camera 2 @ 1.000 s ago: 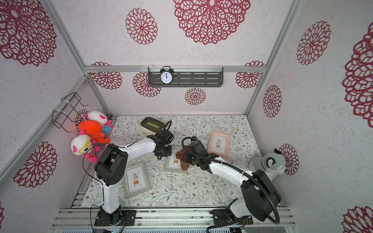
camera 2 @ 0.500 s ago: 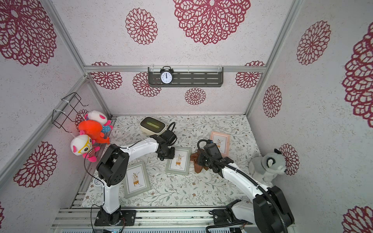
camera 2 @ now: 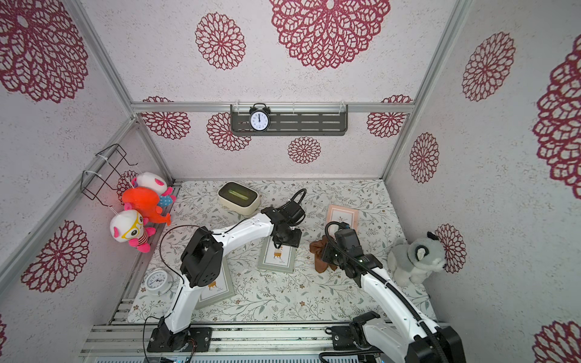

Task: Wipe the picture frame with a cloth
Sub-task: Move the picture frame to the center of the board.

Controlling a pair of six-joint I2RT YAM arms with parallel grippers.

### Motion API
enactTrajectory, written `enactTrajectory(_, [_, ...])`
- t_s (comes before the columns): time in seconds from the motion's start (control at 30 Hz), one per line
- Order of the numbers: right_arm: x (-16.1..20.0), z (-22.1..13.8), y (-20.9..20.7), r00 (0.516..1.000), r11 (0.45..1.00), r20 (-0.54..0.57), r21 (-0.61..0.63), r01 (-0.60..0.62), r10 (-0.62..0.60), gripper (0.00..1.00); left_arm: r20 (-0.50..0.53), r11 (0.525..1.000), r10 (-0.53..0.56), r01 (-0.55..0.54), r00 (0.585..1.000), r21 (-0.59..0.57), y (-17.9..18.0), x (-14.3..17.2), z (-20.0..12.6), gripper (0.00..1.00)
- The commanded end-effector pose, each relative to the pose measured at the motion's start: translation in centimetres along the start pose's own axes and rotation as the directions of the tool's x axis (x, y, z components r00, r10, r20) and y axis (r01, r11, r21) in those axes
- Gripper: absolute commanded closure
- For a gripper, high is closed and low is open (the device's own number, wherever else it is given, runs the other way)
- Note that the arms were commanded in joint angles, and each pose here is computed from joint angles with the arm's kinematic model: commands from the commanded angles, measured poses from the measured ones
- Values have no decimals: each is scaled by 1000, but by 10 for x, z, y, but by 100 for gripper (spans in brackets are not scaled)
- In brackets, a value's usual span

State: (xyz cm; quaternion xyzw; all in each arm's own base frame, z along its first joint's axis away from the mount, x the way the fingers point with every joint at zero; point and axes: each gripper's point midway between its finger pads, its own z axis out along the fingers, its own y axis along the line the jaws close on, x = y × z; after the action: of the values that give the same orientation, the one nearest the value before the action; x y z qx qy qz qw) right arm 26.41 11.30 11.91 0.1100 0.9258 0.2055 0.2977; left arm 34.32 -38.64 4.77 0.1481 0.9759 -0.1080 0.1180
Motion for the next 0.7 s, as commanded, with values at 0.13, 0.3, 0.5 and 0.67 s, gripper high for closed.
enactTrajectory(0.13, [0,-8,-7,1000,1000,4,-3,-20,20,100,-69,983,35,-47,997,-180,23,13,21,45])
enactTrajectory(0.3, [0,-8,-6,1000,1000,4,-11,-23,23,100,-76,961,-20,-1,997,-277,56,24,15,47])
enactTrajectory(0.5, [-1,-4,-4,1000,999,0,-25,-24,24,100,-78,931,-114,79,990,-357,106,40,3,48])
enactTrajectory(0.67, [0,-1,-4,1000,999,-10,-23,-23,23,100,-51,897,-171,134,984,-421,148,47,-14,48])
